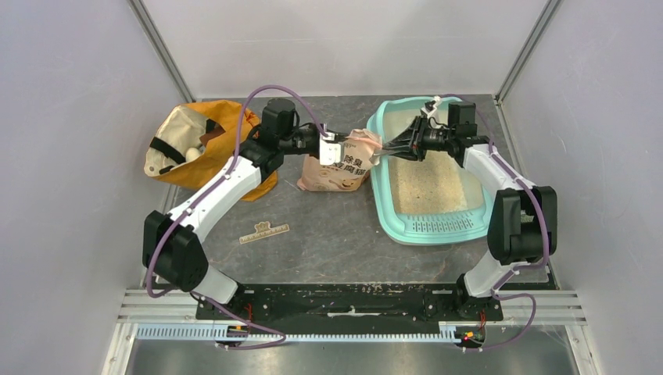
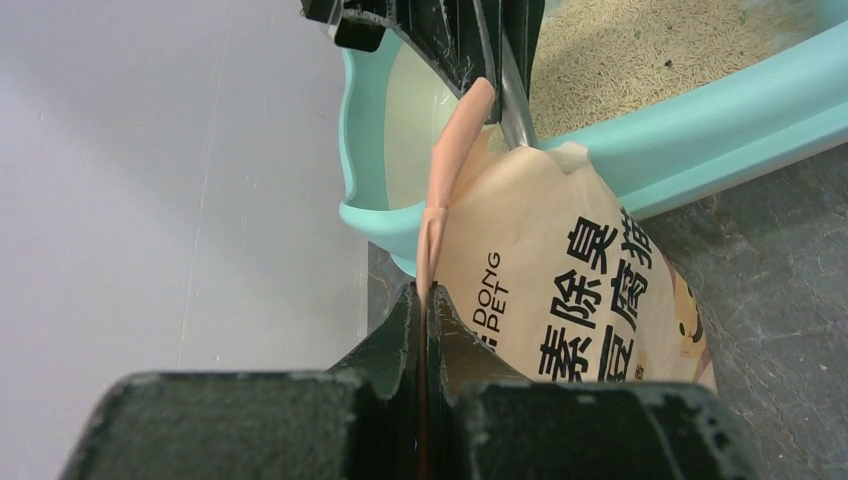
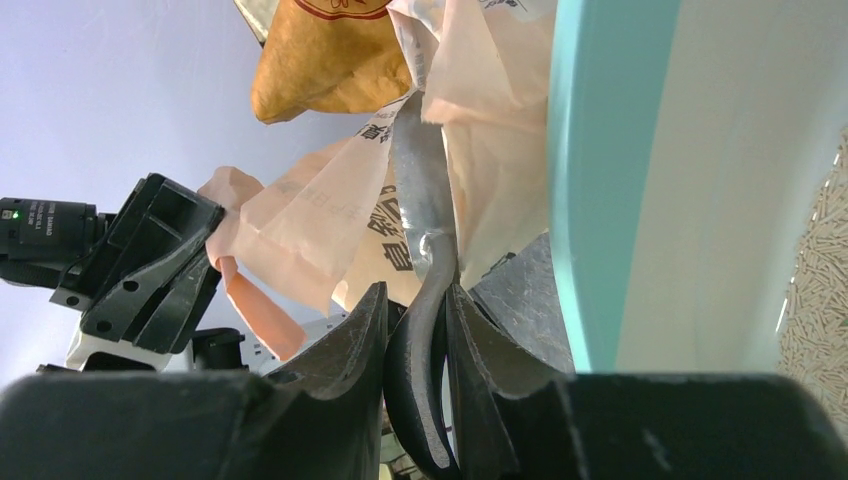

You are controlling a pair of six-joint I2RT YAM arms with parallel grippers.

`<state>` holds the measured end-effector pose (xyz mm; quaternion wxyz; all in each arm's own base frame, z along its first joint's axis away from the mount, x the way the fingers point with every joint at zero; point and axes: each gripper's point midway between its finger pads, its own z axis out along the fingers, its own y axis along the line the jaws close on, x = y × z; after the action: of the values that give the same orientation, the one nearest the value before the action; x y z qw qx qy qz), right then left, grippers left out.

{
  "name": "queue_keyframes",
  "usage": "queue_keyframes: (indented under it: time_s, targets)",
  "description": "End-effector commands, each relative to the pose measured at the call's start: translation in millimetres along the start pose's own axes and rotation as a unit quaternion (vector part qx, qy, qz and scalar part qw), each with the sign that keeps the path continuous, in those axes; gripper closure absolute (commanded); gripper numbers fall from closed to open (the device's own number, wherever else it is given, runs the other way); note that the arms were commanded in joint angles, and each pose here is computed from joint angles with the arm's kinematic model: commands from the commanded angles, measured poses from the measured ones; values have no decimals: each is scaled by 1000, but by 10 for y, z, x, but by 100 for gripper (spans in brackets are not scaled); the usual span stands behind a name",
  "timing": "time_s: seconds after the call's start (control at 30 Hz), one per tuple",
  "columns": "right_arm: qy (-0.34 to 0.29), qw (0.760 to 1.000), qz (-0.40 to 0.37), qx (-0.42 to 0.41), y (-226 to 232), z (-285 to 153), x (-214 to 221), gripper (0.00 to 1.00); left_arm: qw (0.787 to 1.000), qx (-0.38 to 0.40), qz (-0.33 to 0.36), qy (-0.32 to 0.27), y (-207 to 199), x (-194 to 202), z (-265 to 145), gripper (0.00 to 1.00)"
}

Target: Fill the litter box with clean litter

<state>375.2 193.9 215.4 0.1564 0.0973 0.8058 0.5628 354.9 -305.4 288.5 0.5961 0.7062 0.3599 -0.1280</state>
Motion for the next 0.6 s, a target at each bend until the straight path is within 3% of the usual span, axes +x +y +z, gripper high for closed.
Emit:
queue_keyframes:
  time_s: [0.0,0.57]
  targets:
    - [-1,998,-32,-45,289,-236,38,100,997,-24,36,-71,312,-410,31,98]
    - [-47,997,18,-52,139,-653,-84,100,996,-11,43,-75,309,-367,128,98]
